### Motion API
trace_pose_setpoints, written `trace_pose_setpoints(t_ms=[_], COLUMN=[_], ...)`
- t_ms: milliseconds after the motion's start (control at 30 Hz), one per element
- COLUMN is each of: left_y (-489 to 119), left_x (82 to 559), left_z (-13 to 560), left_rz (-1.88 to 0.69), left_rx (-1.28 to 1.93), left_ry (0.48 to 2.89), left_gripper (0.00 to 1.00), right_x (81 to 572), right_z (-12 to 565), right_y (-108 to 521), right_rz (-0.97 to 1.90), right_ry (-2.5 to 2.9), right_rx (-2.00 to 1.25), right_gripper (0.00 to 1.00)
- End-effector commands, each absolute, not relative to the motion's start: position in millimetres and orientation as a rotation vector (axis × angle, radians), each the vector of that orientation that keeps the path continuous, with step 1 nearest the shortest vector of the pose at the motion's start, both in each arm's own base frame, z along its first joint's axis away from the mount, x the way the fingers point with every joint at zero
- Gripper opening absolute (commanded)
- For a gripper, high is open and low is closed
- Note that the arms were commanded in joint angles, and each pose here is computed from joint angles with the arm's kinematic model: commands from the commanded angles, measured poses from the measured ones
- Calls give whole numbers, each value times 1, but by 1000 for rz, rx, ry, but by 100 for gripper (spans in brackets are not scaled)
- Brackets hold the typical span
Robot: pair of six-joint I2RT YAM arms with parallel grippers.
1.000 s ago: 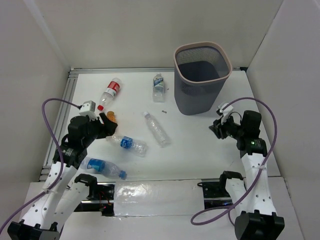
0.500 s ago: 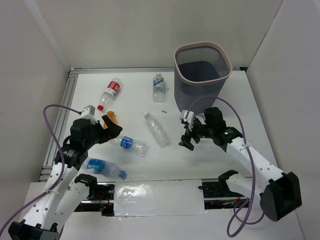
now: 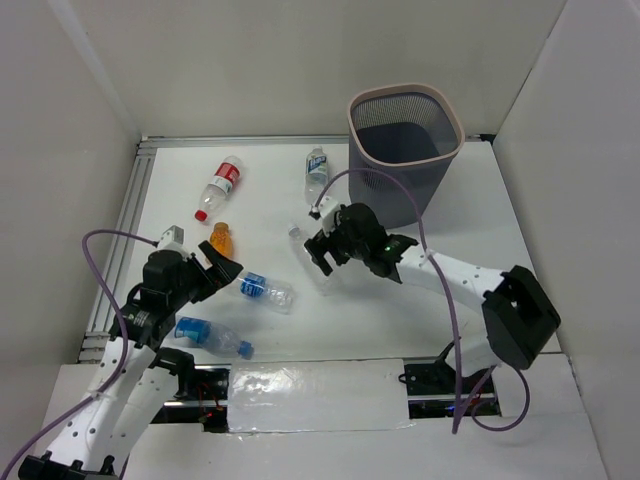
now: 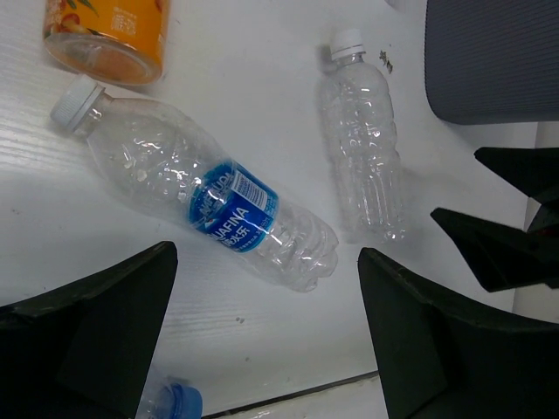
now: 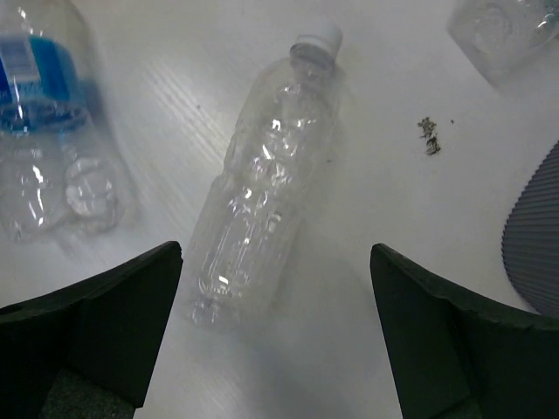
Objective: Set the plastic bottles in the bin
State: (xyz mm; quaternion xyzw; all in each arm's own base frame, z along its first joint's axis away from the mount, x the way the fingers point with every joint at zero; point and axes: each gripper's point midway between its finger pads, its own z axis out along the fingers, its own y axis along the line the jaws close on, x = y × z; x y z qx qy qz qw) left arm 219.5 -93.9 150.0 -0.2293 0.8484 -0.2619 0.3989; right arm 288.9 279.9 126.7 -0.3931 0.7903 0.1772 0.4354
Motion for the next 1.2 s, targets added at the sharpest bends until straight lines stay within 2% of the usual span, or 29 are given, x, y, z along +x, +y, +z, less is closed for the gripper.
trace_pose_setpoints(t_ms=[0,333,500,567,600,633,700,733,767,867,933,967,1100,1167], left_y=[-92,-104,-112,-113,-113,-115,-117,-119,-118,-127,-128,-134,-146,-150], left_x=[221,220,219,220,220,219,217,216,215,215,218,216,215,215], left_z=[157,166,172,170,170,170,165,159,155,146,140,135,116,113], left_rz=[-654,-729,-790,-796,-796,-806,-813,-812,-809,-810,-776,-769,-680,-616], left_rx=[-570,-472,-458,-468,-468,-469,-473,-490,-493,-501,-549,-538,-607,-651], left_ry=[2127,2093,2082,2081,2081,2084,2098,2118,2127,2173,2199,2225,2329,2364], left_gripper=[97,97,97,97,97,98,98,98,98,97,97,97,97,98], right_x=[322,326,345,345,346,346,347,346,344,340,337,339,314,315], right_z=[159,108,66,48,46,43,46,49,47,83,113,151,249,287], right_y=[300,325,316,317,318,321,324,327,325,340,348,358,380,383], right_rz=[462,484,460,449,444,455,468,487,476,567,627,677,879,891], right_ry=[1946,2077,2181,2211,2209,2215,2201,2194,2203,2135,2070,1984,1774,1689], right_rx=[-757,-779,-782,-824,-835,-844,-857,-880,-898,-967,-1010,-1023,-1143,-1133], right_gripper=[95,99,99,96,93,82,71,57,50,34,30,30,29,29])
